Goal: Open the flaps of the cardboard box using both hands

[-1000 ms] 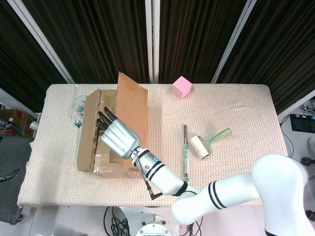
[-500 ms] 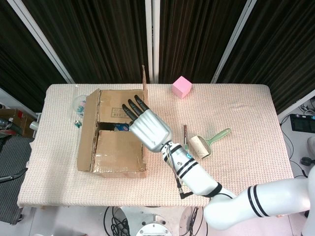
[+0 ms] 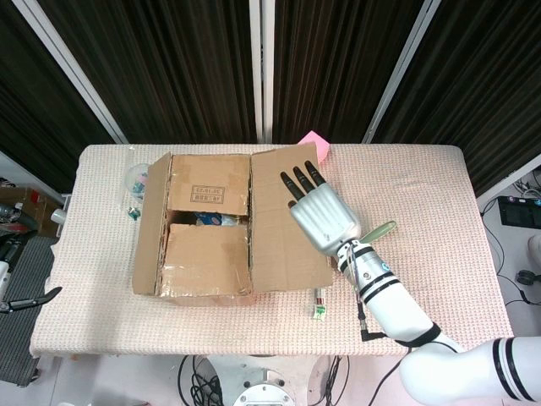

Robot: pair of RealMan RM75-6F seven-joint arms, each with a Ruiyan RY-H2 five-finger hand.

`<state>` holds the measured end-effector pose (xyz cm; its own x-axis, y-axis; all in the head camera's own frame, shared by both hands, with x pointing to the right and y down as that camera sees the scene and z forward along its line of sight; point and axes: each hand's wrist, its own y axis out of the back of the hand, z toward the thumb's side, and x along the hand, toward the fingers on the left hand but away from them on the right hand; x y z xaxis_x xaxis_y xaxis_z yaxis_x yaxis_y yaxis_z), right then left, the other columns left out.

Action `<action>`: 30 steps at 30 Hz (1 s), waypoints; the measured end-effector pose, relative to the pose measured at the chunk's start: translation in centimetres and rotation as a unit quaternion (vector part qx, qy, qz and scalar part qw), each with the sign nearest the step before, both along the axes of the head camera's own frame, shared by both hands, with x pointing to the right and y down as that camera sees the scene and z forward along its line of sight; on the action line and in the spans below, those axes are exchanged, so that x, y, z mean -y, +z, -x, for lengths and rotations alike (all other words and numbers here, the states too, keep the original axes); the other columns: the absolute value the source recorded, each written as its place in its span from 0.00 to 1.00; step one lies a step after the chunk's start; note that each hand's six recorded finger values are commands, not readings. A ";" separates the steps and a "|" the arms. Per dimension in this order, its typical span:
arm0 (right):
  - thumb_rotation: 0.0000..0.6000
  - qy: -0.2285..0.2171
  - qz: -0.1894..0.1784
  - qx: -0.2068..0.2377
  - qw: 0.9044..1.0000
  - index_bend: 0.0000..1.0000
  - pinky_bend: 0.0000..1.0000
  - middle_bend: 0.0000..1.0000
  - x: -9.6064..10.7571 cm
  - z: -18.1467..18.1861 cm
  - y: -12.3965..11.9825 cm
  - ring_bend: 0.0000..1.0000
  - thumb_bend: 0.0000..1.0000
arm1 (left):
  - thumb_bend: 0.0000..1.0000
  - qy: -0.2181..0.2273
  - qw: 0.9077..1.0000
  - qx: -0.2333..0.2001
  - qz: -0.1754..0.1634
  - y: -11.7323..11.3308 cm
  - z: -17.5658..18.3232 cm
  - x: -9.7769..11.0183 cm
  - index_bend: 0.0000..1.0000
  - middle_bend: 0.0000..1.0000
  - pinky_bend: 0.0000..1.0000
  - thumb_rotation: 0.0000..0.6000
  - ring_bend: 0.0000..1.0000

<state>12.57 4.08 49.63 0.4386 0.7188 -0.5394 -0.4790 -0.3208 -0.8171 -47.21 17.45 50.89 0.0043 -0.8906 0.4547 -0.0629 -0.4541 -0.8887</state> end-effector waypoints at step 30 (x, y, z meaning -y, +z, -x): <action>1.00 0.039 0.186 0.148 0.971 0.00 0.00 0.04 -4.6 9.4 10.2 0.00 0.95 | 0.10 -0.023 1.000 -0.004 0.007 0.6 1.8 -1.4 0.10 0.15 0.21 0.52 0.13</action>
<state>3.21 8.70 59.80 0.5666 0.5358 -0.6260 -0.2032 -0.6453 -0.7364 -49.02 18.85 51.52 -0.0324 -0.8832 0.4678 -0.0905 -0.4636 -0.8814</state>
